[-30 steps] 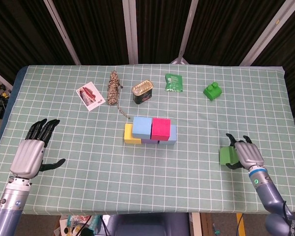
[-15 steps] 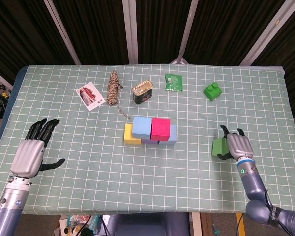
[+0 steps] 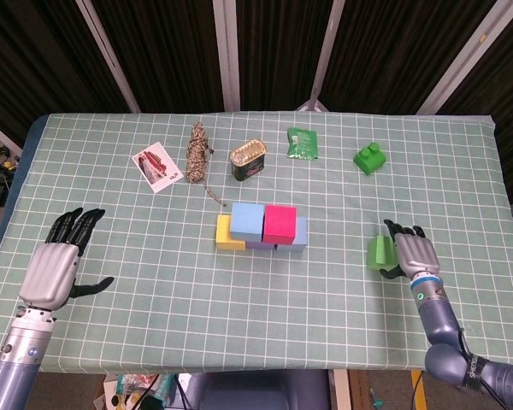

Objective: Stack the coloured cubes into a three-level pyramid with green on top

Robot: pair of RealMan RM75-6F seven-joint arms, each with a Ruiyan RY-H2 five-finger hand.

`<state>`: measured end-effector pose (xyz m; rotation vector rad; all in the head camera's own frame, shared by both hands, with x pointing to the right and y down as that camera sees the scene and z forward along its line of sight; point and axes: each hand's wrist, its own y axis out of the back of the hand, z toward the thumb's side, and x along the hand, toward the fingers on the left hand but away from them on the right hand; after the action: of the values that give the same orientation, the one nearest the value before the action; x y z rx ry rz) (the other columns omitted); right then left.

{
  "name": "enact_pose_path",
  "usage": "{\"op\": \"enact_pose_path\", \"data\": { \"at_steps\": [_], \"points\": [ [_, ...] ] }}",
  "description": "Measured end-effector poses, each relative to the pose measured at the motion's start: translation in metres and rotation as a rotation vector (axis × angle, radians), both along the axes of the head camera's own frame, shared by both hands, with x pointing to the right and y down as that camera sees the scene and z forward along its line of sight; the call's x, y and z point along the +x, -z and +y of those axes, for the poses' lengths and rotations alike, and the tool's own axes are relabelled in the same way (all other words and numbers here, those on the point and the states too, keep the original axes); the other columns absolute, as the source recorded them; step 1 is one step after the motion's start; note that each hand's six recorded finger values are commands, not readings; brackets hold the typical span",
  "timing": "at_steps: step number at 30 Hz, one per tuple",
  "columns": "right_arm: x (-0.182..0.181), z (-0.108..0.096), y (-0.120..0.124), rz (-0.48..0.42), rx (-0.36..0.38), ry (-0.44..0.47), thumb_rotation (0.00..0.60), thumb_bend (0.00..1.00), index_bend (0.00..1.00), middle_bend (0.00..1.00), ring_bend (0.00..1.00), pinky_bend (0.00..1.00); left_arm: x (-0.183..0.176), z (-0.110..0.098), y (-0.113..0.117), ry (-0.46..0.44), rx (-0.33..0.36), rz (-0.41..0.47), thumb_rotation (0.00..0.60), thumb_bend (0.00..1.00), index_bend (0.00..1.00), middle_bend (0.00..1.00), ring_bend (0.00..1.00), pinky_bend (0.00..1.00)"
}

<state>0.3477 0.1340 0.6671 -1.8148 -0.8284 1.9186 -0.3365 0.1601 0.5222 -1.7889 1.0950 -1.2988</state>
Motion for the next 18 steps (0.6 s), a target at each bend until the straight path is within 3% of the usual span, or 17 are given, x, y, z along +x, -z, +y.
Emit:
{"op": "enact_pose_path", "data": {
  "at_steps": [18],
  "points": [
    [0.0094, 0.0007, 0.0034, 0.018, 0.006, 0.06, 0.6, 0.26, 0.0, 0.13, 0.11, 0.0, 0.003, 0.0021, -0.0009, -0.01, -0.001, 0.009, 0.6, 0.07, 0.03, 0.07, 0.02, 0.04]
  ]
}}
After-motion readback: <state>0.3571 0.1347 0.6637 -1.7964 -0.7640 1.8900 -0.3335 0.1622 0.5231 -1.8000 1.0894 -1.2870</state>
